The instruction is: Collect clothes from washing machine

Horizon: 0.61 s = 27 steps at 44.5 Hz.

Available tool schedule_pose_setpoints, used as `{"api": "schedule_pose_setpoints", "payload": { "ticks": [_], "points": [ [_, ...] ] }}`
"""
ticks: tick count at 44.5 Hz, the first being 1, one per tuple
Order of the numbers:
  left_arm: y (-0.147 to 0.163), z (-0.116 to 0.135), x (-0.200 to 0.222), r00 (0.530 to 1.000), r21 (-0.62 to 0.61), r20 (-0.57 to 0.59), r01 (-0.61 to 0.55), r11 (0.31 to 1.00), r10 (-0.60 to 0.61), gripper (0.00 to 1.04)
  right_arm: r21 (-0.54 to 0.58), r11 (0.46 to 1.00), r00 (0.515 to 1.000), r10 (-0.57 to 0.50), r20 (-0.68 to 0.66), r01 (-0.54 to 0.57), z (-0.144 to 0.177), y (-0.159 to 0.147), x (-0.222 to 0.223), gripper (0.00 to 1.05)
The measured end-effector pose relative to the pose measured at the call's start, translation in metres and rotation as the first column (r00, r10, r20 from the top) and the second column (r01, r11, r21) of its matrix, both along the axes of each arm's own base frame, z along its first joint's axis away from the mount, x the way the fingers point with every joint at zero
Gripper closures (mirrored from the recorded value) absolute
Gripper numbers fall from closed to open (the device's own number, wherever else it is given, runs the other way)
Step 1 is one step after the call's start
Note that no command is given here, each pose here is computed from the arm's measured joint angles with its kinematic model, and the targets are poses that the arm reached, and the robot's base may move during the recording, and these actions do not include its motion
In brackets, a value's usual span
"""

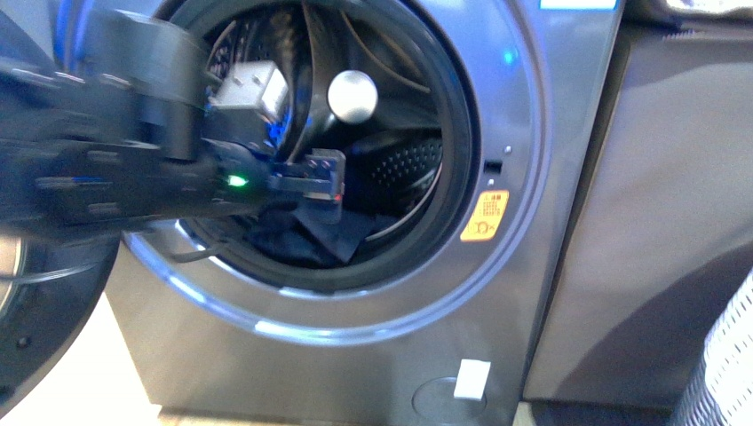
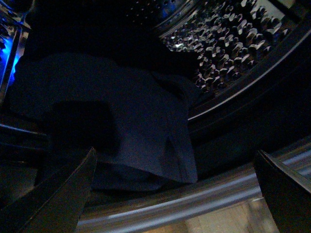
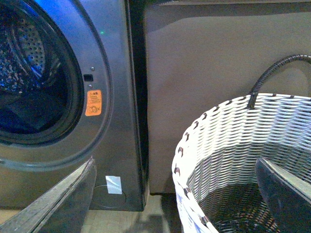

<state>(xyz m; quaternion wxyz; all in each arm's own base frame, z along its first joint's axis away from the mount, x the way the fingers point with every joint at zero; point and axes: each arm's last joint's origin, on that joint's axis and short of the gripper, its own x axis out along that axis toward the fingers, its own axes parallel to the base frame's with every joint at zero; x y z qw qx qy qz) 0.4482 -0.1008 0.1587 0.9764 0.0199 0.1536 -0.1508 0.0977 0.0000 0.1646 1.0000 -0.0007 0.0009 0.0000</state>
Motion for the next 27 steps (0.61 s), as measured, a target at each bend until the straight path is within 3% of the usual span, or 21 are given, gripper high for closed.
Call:
{"api": "schedule_pose_setpoints", "payload": {
  "ticks": [27],
  "points": [
    [-0.002, -0.018, 0.095, 0.99, 0.186, -0.077, -0.102, 0.977, 0.118, 0.06, 0.0, 1.0, 1.0, 0.0, 0.0, 0.0, 0.0, 0.0, 0.0, 0.07]
  ]
}}
